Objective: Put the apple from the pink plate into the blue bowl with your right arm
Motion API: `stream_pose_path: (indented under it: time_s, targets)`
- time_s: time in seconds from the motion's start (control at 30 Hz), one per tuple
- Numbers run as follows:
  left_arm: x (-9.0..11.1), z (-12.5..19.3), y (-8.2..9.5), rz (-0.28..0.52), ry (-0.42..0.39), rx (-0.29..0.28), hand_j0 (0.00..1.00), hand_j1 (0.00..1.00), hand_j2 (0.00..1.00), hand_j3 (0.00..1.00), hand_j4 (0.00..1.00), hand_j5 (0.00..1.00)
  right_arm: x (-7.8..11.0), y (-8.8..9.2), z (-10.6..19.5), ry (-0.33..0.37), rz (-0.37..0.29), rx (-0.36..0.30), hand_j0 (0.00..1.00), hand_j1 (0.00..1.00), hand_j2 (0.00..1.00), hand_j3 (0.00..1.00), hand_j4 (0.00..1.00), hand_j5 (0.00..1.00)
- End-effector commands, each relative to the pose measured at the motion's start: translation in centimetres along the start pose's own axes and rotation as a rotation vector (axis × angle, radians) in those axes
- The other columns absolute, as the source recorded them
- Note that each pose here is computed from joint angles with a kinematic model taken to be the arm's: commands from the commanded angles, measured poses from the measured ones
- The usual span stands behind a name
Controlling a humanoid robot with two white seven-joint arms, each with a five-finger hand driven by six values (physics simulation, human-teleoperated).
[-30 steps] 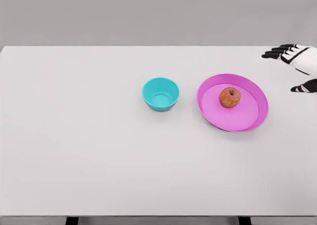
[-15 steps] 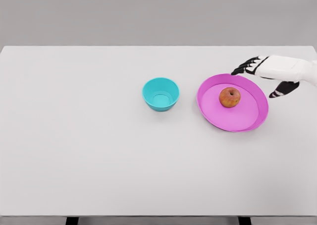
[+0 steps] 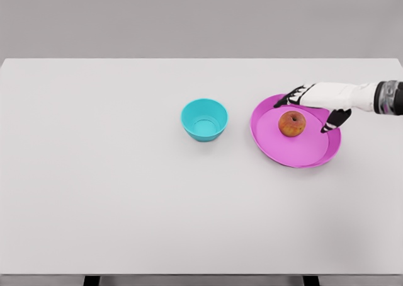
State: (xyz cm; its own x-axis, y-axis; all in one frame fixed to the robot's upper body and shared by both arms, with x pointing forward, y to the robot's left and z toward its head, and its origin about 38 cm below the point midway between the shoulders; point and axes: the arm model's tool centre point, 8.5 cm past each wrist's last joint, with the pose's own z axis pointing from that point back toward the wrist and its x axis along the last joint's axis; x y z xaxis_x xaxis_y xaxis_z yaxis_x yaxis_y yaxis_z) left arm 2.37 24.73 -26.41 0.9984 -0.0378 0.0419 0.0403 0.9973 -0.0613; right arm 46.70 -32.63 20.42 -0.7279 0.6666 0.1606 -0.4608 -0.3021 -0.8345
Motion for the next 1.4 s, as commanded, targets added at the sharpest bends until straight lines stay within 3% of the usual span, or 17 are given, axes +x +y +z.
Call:
stream_pose_path:
  time_s: [0.0,0.6,1.03,1.37]
  targets:
    - [0.0,0.0,0.0,0.000,0.000,0.000,1.00,1.00,1.00,1.00,1.00,1.00,-0.2,0.4,-0.2,0.002,-0.014,0.009,1.00,1.00,1.00,1.00,1.00,1.00]
    - [0.0,0.0,0.0,0.000,0.000,0.000,1.00,1.00,1.00,1.00,1.00,1.00,0.8,0.7,-2.7,-0.033,-0.002,0.046,1.00,1.00,1.00,1.00,1.00,1.00]
    - [0.0,0.0,0.0,-0.001,0.000,0.000,1.00,1.00,1.00,1.00,1.00,1.00,-1.1,1.6,-3.3,0.015,-0.064,0.058,1.00,1.00,1.00,1.00,1.00,1.00]
    - [0.0,0.0,0.0,0.000,0.000,0.000,1.00,1.00,1.00,1.00,1.00,1.00,-0.7,1.6,-4.1,0.006,-0.047,0.077,1.00,1.00,1.00,1.00,1.00,1.00]
